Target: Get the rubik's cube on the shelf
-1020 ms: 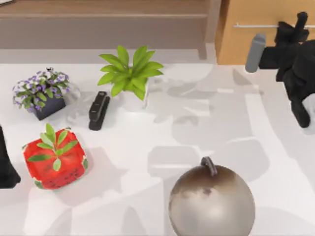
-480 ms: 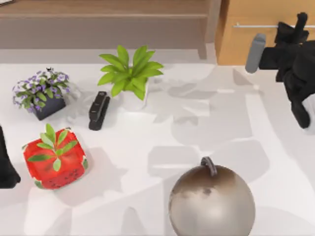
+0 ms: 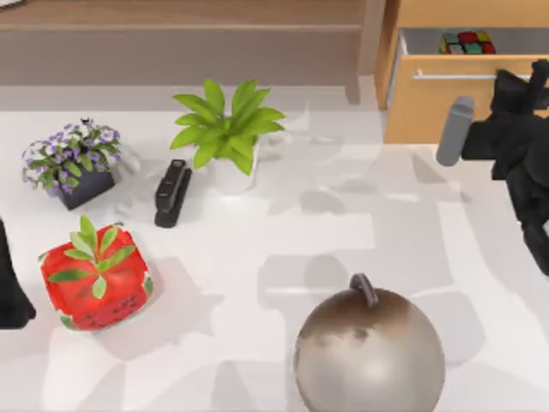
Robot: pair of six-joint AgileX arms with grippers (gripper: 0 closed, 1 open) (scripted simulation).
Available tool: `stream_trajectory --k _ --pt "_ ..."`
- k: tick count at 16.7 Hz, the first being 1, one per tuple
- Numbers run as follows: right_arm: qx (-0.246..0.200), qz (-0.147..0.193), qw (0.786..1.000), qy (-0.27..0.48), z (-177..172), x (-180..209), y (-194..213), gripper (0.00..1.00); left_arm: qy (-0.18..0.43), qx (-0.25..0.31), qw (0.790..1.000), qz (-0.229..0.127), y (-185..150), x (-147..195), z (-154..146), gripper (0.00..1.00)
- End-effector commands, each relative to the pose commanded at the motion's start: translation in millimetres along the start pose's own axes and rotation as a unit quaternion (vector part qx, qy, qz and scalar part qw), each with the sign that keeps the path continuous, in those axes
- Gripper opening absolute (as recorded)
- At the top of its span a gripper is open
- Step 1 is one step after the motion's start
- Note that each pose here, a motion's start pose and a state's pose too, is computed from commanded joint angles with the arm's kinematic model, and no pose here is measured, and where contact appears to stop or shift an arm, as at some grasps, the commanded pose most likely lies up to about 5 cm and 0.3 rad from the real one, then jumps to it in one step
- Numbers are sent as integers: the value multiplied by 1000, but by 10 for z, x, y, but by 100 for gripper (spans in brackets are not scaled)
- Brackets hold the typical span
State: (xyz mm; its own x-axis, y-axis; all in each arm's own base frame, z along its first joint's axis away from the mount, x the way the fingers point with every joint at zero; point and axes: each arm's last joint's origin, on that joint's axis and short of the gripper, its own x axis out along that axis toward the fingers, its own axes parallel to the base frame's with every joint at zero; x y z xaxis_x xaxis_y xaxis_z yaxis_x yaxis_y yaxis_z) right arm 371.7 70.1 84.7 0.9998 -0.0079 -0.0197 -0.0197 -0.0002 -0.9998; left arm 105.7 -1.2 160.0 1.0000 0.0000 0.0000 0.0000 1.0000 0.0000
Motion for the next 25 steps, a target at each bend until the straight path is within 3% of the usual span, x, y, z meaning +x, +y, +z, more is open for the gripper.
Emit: stream_trajectory --k 7,13,20,25 --pt "3 -12 1000 1 8 -74 -53 0 0 0 1000 0 0 0 0 100" --pt "-1 3 1000 1 -16 -593 26 0 0 0 1000 0 0 0 0 100" --pt "1 -9 1000 3 -5 -701 -14 0 0 0 1000 0 0 0 0 100" --pt "-2 1 1000 3 -17 -1085 32 0 0 0 1000 0 0 0 0 100"
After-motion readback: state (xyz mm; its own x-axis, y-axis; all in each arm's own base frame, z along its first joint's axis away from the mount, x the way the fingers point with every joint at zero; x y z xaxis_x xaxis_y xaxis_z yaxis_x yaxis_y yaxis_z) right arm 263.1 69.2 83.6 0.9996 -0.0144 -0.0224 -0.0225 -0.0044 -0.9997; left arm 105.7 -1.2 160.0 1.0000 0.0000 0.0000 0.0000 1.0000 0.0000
